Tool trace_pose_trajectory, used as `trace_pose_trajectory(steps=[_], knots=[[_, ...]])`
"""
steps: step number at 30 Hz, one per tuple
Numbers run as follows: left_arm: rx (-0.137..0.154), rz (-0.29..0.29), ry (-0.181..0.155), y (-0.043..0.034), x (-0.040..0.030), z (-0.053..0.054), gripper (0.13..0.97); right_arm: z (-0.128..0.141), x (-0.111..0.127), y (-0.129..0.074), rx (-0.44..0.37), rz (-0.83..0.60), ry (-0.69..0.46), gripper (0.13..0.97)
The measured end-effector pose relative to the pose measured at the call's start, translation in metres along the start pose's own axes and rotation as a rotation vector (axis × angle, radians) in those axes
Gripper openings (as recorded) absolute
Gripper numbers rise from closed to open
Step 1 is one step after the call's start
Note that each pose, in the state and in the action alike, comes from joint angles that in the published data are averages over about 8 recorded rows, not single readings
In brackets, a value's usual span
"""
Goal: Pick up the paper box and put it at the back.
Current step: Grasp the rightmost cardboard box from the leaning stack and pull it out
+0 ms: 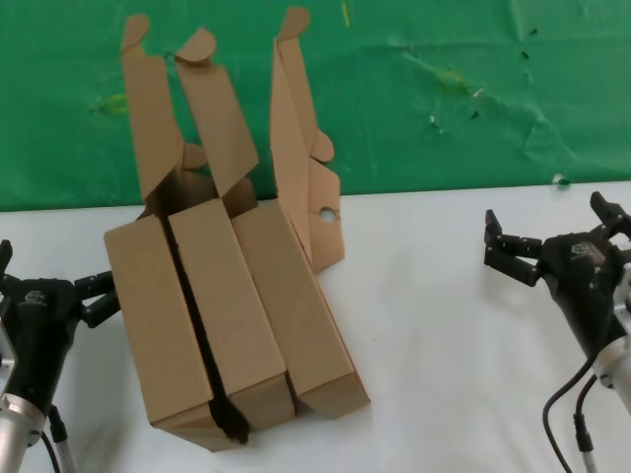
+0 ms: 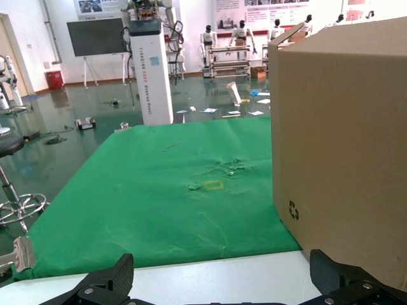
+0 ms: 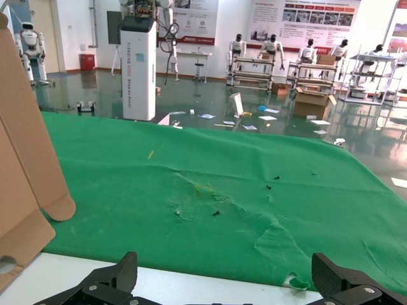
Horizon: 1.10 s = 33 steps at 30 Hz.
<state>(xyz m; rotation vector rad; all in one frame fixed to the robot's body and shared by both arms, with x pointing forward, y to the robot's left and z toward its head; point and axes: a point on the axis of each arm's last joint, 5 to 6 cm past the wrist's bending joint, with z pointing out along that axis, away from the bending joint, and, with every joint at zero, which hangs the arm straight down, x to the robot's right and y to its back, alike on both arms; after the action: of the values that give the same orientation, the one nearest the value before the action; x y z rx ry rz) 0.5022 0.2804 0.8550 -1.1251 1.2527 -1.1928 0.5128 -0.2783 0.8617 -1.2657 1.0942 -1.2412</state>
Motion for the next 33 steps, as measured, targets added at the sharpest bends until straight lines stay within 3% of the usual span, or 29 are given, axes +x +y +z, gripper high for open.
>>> trace_pose_trajectory(steps=[33], knots=[[0.0,0.0,0.0,0.0,0.0,0.0,0.966,0.0,0.0,0.0,0.0,0.0,0.0,0.966]])
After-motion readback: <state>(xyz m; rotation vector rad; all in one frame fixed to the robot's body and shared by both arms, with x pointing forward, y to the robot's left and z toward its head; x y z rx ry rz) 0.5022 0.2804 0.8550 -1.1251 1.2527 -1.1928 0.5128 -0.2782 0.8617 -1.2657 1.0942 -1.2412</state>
